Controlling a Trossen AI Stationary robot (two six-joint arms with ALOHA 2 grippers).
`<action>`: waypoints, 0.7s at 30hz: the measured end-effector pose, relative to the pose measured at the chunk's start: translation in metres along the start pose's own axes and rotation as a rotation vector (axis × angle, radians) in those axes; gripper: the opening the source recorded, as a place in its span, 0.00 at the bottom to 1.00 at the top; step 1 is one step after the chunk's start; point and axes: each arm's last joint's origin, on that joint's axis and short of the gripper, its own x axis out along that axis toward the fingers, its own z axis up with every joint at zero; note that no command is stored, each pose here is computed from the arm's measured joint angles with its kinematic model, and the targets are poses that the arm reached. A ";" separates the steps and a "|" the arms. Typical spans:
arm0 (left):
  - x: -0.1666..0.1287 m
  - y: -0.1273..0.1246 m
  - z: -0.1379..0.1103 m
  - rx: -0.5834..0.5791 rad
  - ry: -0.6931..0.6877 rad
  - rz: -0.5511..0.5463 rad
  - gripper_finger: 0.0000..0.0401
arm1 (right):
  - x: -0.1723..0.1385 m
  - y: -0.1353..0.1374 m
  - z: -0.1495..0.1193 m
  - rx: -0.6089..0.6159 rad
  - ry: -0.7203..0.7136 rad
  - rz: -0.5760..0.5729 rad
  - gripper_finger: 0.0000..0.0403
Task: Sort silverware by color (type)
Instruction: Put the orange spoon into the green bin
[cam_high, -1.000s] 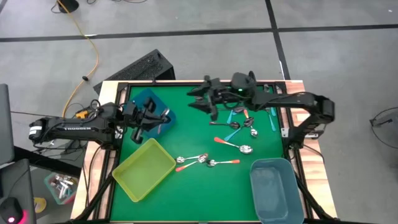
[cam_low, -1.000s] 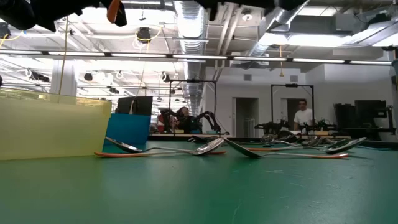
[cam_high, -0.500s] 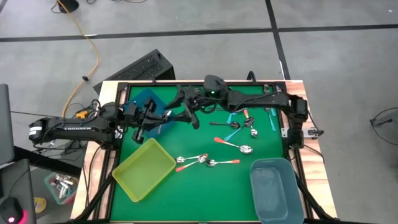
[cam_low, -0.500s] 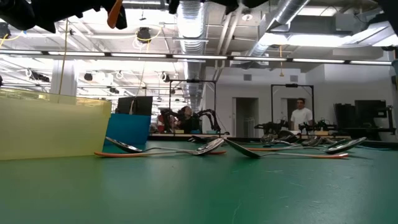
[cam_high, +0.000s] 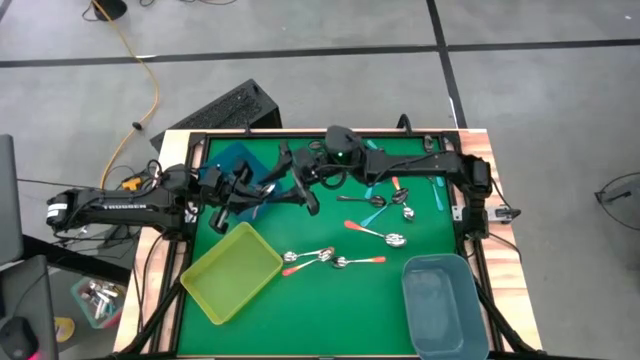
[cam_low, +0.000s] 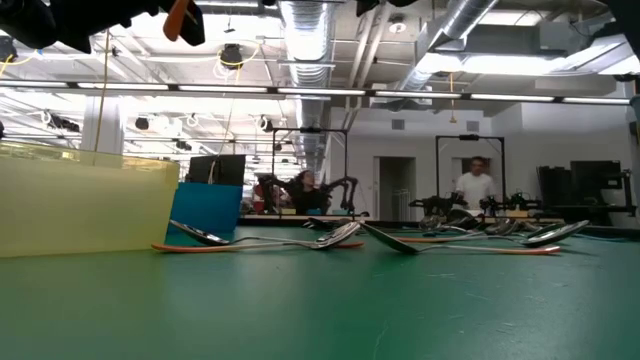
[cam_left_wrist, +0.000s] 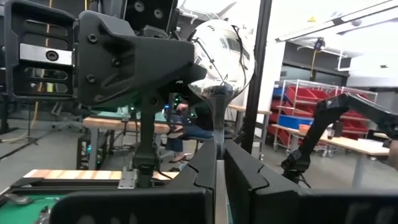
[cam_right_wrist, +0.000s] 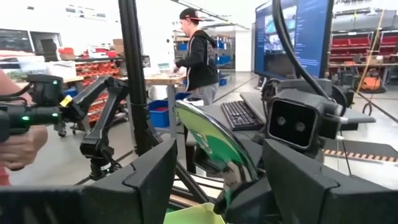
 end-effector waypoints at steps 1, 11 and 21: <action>0.000 0.000 0.000 -0.008 0.000 -0.001 0.00 | 0.001 0.001 0.000 -0.003 0.000 0.002 0.65; 0.000 0.000 -0.001 -0.059 0.006 -0.006 0.00 | 0.005 0.008 0.000 -0.036 -0.006 0.011 0.57; 0.001 0.000 -0.002 -0.109 0.022 -0.022 0.00 | 0.006 0.008 -0.002 -0.037 0.006 0.006 0.20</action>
